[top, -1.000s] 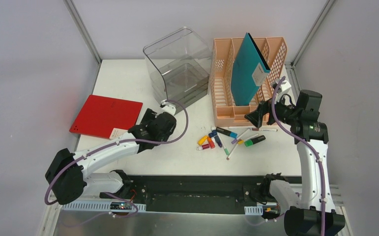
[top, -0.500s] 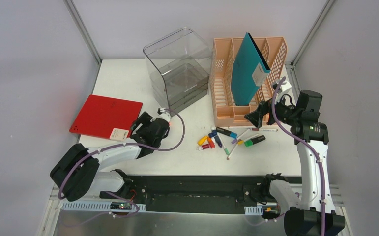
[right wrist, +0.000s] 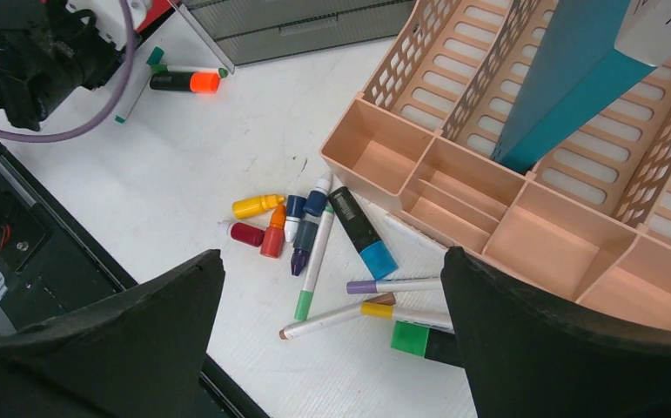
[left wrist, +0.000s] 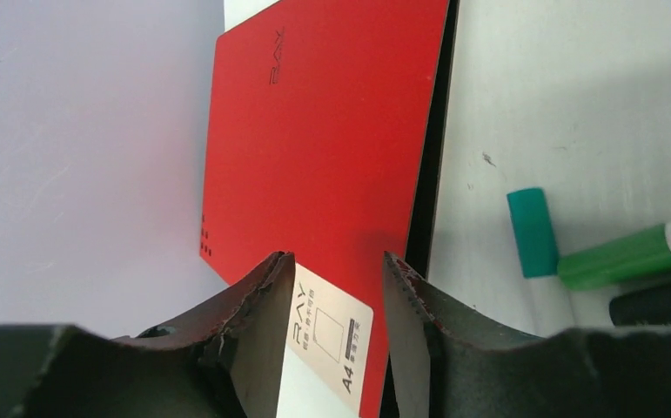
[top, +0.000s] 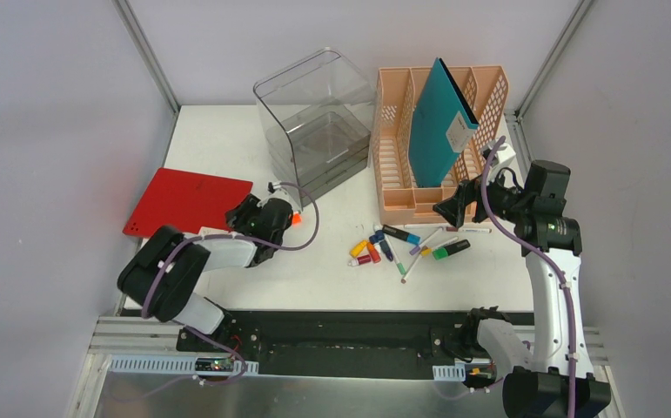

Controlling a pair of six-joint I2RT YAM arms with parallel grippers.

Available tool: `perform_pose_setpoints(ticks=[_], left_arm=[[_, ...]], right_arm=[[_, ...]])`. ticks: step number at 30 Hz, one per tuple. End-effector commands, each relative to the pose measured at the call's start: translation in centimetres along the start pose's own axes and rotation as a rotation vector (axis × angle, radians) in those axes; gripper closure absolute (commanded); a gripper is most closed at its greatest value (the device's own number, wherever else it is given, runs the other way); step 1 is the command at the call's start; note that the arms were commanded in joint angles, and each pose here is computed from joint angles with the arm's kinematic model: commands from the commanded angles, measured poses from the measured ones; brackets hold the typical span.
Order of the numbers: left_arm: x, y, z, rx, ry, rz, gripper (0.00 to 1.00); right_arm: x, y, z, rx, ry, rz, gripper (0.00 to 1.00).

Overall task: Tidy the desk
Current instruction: Pick up the folder from the corner of the board.

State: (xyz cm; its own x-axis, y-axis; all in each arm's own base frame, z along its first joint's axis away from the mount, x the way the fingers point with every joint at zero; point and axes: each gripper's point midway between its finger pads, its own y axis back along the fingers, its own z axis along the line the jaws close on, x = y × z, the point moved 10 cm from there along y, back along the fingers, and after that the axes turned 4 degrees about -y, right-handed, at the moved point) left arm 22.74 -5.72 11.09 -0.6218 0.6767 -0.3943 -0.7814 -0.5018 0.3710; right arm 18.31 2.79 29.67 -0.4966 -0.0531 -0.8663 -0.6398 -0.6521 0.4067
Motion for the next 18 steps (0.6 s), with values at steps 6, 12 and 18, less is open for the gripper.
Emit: perform_pose_setpoints(ticks=[6,12,18], left_arm=[[-0.9,-2.2,-1.5,-0.112,-0.112,0.037,0.57],[-0.8,-2.4,-2.2,-0.056,-0.149,0.041,0.58],[-0.6,-3.3,-3.3,-0.072,-0.216,0.071,0.59]], right_arm=[[-0.6,0.5,0.8,-0.013,0.057,-0.031,0.01],[-0.6,0.5,0.8,-0.005,0.065,-0.028,0.01],[-0.6,0.4,0.9,-0.010,0.071,-0.027,0.01]])
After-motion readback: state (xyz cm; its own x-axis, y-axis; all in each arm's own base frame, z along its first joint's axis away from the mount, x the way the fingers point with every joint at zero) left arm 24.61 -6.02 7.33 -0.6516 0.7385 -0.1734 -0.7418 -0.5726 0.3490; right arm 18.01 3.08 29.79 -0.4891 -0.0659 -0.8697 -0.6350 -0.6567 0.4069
